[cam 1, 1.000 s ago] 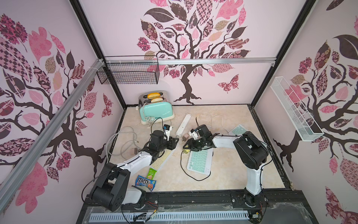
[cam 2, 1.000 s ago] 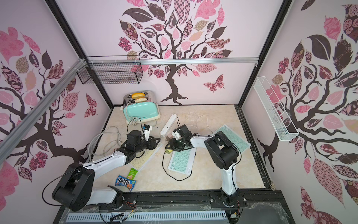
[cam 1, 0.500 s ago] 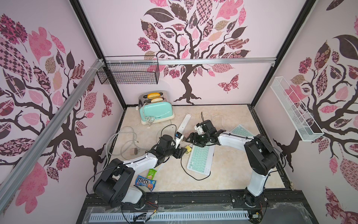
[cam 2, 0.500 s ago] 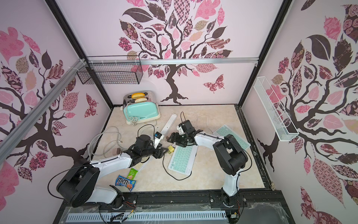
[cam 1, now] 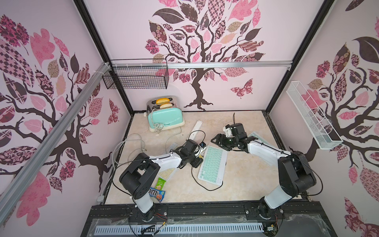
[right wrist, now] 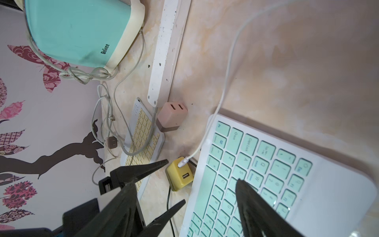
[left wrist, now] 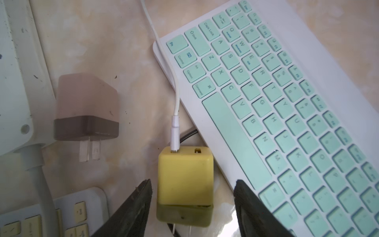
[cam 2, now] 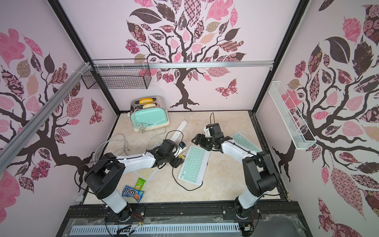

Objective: Unplug the wireless keyboard
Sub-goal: Pick up the plug from the center of the board, then remove the power cord from the plug.

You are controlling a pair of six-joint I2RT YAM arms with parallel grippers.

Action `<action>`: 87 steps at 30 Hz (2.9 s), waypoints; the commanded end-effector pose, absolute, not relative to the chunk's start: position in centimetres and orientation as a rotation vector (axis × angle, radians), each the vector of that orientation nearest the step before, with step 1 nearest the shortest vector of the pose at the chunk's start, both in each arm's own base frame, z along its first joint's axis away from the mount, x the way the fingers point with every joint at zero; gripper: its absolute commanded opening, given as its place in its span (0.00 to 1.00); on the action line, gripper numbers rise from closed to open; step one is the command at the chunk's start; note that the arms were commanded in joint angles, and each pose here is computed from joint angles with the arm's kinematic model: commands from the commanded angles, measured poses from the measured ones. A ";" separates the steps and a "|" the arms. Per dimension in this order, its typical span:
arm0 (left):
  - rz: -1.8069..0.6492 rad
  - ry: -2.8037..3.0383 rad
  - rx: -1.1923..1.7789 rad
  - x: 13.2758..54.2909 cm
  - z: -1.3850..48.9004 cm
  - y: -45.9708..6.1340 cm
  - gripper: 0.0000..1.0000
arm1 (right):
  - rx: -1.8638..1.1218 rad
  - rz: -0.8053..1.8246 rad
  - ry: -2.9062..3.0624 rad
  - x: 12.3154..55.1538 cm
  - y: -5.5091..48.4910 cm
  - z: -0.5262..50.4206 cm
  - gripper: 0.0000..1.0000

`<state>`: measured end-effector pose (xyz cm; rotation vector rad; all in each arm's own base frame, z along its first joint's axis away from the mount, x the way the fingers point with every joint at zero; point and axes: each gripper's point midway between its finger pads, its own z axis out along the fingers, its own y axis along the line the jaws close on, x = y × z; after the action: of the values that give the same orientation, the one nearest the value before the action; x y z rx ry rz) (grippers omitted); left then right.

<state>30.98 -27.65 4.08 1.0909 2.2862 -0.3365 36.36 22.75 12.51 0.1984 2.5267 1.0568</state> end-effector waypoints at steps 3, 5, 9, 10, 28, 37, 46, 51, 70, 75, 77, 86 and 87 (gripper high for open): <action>-0.278 2.311 1.161 31.0 3.2 -27.2 0.67 | 0.158 1.092 2.484 35.9 22.6 13.6 0.78; -0.286 2.323 1.181 30.8 2.8 -27.3 0.63 | 0.171 1.101 2.478 36.0 22.4 13.5 0.78; -0.298 2.334 1.184 30.8 2.3 -27.5 0.53 | 0.181 1.112 2.474 35.9 22.3 13.3 0.78; -0.303 2.333 1.183 30.8 2.4 -27.5 0.51 | 0.180 1.113 2.472 35.9 22.3 13.3 0.78; -0.423 2.206 1.089 30.7 10.2 -28.2 0.01 | 0.164 1.234 2.365 35.2 20.8 15.8 0.78; -0.963 2.044 1.128 26.4 21.2 -27.8 0.00 | -0.187 1.579 1.966 33.4 24.5 23.7 0.71; -1.238 1.973 1.230 23.6 24.7 -27.1 0.00 | -0.459 1.722 1.777 30.9 29.7 27.0 0.60; -1.242 1.985 1.210 24.2 24.4 -27.3 0.00 | -0.532 1.772 1.728 29.9 30.1 27.8 0.55; -1.162 2.047 1.091 27.8 23.1 -25.9 0.00 | -0.570 1.719 1.737 29.6 28.9 26.7 0.52; -1.184 2.031 1.096 27.7 23.4 -26.1 0.00 | -0.593 1.816 1.648 30.5 30.0 28.3 0.48; -1.192 2.021 1.100 27.6 23.7 -26.1 0.00 | -0.605 1.834 1.639 30.6 30.5 28.2 0.47; -1.220 2.004 1.107 27.8 24.2 -26.5 0.00 | -0.676 1.841 1.645 29.3 31.6 27.7 0.42; -1.223 2.005 1.107 27.9 24.1 -26.6 0.00 | -0.676 1.843 1.644 29.3 31.7 27.7 0.40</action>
<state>27.67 -26.08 22.83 1.0803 2.0633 -1.1996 29.78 31.44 25.99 -0.6104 1.7128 1.8491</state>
